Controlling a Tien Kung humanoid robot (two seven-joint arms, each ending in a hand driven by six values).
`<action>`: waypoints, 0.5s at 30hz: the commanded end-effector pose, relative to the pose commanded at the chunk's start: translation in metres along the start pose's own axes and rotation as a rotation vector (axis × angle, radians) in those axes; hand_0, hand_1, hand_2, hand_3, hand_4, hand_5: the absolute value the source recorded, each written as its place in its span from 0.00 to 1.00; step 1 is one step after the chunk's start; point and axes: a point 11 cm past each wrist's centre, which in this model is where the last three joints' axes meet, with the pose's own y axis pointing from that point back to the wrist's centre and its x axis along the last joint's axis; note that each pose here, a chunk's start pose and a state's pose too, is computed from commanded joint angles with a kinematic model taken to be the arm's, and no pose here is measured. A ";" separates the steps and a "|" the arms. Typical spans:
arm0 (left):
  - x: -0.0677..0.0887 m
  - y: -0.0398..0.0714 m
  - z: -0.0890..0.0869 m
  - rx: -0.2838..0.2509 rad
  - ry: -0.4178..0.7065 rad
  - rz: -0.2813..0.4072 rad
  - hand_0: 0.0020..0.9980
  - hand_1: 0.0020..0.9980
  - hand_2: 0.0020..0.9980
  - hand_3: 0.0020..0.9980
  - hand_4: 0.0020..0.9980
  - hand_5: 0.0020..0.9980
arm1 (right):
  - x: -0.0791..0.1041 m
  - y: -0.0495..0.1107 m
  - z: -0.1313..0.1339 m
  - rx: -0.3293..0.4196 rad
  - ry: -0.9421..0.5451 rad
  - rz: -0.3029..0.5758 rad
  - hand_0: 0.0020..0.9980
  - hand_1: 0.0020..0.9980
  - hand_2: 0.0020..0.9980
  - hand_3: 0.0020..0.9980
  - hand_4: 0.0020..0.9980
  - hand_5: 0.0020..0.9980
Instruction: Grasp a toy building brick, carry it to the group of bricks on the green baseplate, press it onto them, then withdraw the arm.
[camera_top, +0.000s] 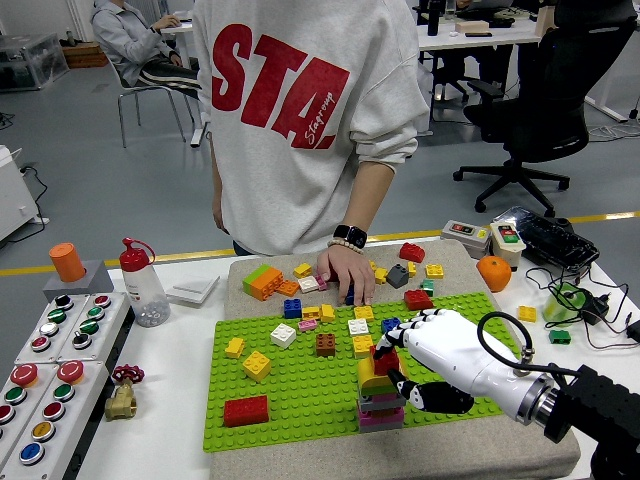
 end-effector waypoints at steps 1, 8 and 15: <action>0.000 0.000 0.000 0.000 0.000 0.000 0.63 0.59 0.60 0.41 0.28 0.93 | 0.000 0.000 0.000 0.000 0.000 0.000 0.69 0.63 0.62 0.62 0.44 0.30; 0.000 0.000 0.000 0.001 0.000 0.000 0.63 0.59 0.60 0.41 0.28 0.93 | 0.000 0.000 -0.001 0.003 0.000 0.004 0.69 0.63 0.62 0.62 0.44 0.31; 0.000 0.000 0.000 0.000 0.000 -0.001 0.63 0.59 0.60 0.41 0.28 0.93 | 0.001 0.000 -0.001 0.004 0.001 0.013 0.69 0.63 0.62 0.62 0.44 0.31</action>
